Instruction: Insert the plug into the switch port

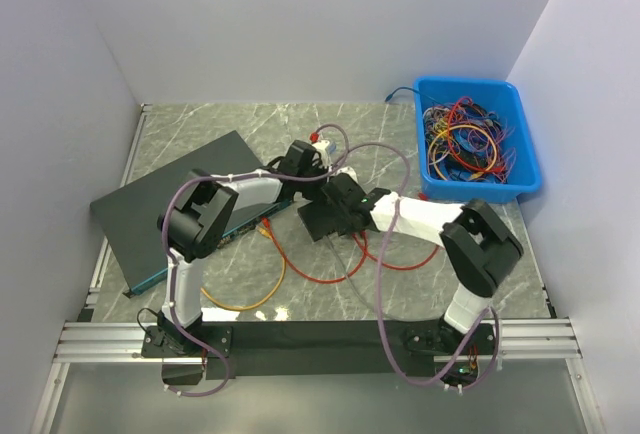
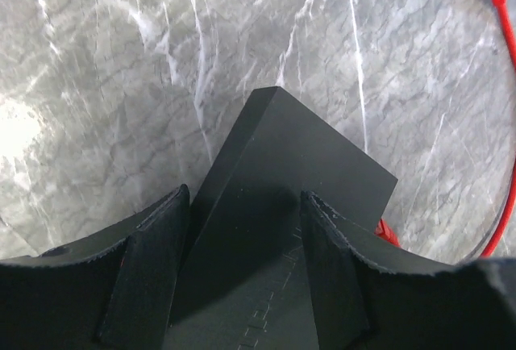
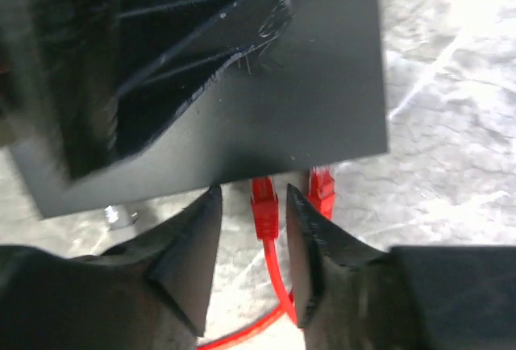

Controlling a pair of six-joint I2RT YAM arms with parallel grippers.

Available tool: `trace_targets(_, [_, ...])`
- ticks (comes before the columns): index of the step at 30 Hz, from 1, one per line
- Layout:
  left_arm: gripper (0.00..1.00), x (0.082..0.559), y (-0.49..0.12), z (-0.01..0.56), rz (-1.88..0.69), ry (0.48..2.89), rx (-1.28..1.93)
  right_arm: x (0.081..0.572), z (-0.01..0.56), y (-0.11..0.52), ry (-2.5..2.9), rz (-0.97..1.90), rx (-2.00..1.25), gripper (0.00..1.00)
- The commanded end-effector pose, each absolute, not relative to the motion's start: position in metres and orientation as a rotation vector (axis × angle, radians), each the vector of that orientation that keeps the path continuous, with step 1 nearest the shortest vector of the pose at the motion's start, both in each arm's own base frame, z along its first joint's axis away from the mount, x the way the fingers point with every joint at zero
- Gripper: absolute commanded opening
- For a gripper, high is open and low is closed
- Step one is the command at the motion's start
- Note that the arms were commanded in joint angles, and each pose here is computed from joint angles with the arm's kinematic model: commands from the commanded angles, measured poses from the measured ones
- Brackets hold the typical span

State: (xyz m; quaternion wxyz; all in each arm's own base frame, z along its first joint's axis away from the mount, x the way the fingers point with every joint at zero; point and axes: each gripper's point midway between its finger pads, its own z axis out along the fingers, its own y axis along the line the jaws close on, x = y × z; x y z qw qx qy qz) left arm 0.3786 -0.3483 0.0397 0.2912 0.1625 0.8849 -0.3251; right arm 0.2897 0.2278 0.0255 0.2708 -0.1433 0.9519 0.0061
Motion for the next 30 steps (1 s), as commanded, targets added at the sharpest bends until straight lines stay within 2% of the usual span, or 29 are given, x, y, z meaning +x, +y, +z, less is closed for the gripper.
trace_targets(1, [0.63,0.378,-0.346,0.048,-0.842,2.397,0.439,0.307,0.072,0.235,2.414,0.119,-0.278,0.46])
trace_targets(7, [0.64,0.405,-0.328,0.082,-0.783,2.343,0.375,0.288,0.097,0.232,2.378,0.174,-0.273,0.59])
trace_targets(8, [0.64,0.408,-0.325,0.086,-0.770,2.338,0.368,0.286,0.101,0.232,2.372,0.179,-0.276,0.69])
trace_targets(10, [0.64,0.415,-0.318,0.100,-0.735,2.312,0.342,0.279,0.110,0.229,2.356,0.190,-0.277,0.76])
trace_targets(11, [0.64,0.416,-0.315,0.112,-0.728,2.288,0.329,0.278,0.114,0.229,2.349,0.194,-0.276,0.84])
trace_targets(13, [0.65,0.419,-0.308,0.123,-0.702,2.268,0.295,0.269,0.125,0.229,2.325,0.227,-0.282,0.89])
trace_targets(21, [0.66,0.389,-0.274,0.205,-0.684,2.119,0.180,0.236,0.167,0.232,2.217,0.392,-0.318,0.93])
trace_targets(30, [0.67,0.308,-0.202,0.249,-0.641,2.007,-0.006,0.185,0.195,0.228,2.147,0.652,-0.375,0.94])
